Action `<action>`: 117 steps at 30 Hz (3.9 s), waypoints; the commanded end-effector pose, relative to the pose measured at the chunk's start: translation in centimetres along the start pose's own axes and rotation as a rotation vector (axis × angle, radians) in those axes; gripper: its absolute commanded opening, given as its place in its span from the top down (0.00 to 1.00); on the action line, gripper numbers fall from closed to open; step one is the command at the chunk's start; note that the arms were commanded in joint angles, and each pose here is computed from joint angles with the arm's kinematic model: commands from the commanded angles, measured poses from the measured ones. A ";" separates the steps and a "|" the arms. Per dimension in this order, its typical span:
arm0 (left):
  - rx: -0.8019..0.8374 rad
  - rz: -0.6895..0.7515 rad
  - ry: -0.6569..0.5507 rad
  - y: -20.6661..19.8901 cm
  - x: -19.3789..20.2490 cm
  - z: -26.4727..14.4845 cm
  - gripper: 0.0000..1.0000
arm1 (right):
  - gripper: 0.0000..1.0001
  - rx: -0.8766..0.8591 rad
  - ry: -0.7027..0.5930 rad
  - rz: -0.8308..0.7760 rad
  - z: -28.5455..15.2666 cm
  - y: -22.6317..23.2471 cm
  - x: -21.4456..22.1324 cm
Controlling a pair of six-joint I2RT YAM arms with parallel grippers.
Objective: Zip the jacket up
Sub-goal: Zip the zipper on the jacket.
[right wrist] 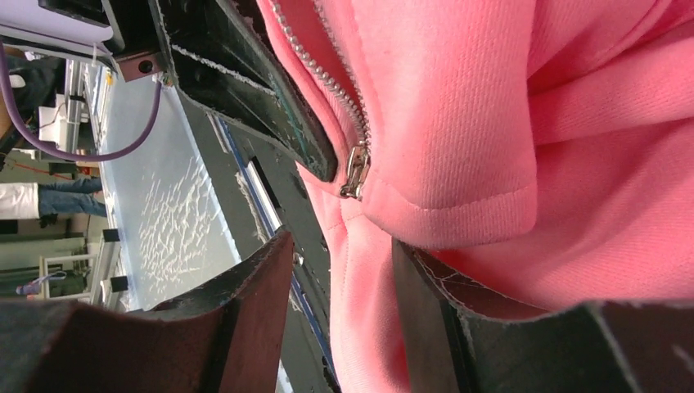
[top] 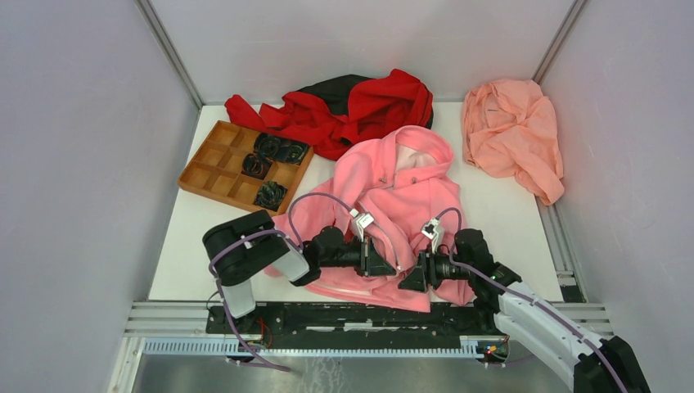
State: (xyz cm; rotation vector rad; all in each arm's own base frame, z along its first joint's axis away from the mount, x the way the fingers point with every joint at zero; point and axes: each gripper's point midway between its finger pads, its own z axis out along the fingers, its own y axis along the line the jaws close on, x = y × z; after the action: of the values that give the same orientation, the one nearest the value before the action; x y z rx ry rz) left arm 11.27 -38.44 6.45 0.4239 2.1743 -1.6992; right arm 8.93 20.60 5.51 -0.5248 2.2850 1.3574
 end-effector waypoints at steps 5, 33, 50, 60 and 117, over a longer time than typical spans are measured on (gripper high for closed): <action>0.066 0.001 0.049 -2.0 0.6 -0.3 0.98 | 0.46 -0.025 -0.096 0.006 0.5 0.2 -2.1; 0.107 0.000 0.061 -3.1 0.5 -0.2 0.98 | 0.50 -0.064 -0.169 -0.075 0.6 0.5 -3.2; 0.101 -0.008 0.058 -2.8 0.4 0.1 0.98 | 0.62 -0.085 -0.127 -0.113 0.2 1.1 -2.6; 0.109 -0.011 0.061 -2.9 0.3 0.4 0.98 | 0.65 -0.064 -0.139 -0.145 0.2 0.6 -2.7; 0.071 -0.006 0.057 -1.6 0.9 0.6 0.98 | 0.99 -0.154 -0.071 -0.090 -0.7 3.8 -3.2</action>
State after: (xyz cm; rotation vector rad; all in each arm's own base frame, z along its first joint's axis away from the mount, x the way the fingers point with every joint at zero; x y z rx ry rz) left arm 10.37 -39.01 7.08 0.4819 2.1607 -1.7554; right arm 8.63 20.92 6.79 -0.5554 2.2383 1.4310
